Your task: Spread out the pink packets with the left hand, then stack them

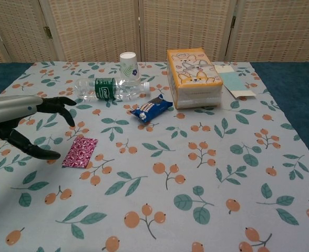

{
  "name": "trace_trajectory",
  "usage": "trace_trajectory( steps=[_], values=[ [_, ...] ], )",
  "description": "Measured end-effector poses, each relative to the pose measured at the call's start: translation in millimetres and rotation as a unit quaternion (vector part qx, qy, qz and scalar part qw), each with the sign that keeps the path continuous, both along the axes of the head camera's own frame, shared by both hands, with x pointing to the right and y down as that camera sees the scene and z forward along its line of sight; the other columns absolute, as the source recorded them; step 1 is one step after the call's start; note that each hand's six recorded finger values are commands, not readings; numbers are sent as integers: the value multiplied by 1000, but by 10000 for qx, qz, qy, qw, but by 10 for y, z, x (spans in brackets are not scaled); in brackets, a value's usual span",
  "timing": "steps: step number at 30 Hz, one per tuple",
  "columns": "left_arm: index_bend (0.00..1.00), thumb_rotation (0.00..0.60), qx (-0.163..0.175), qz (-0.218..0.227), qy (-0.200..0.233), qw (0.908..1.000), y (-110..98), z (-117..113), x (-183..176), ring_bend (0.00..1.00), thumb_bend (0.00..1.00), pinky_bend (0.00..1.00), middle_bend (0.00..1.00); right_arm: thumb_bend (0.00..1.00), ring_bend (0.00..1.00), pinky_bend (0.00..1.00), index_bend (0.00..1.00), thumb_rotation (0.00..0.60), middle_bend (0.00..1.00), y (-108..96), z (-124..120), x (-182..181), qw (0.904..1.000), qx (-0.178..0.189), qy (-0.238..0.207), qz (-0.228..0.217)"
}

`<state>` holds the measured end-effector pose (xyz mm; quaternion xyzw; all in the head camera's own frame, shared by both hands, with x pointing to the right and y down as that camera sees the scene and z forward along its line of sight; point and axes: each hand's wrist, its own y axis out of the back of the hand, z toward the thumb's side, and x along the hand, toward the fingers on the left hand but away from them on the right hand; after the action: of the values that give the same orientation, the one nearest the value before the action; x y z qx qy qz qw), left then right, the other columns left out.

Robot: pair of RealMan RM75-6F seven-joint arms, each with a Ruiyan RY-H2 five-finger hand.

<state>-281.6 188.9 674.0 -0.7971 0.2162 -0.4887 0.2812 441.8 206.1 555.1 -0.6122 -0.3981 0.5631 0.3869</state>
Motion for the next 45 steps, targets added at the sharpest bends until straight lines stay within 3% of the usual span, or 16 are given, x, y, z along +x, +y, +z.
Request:
trace_trajectory(
  steps=[6, 24, 45],
  values=[
    [321, 126, -96, -155, -74, 9998, 46, 140, 15, 0, 135, 0, 41, 385, 0, 0, 0, 600, 0, 10, 21, -19, 10000, -31, -52, -27],
    [321, 120, -39, -76, -526, 9986, 189, 482, -49, 0, 135, 0, 41, 385, 0, 0, 0, 600, 0, 44, 49, -9, 9999, -94, -126, -17],
    [320, 121, 61, 222, -763, 9968, 258, 599, 74, 0, 135, 0, 33, 385, 0, 0, 0, 600, 0, 57, 65, 38, 9998, -135, -110, 50]
  ],
)
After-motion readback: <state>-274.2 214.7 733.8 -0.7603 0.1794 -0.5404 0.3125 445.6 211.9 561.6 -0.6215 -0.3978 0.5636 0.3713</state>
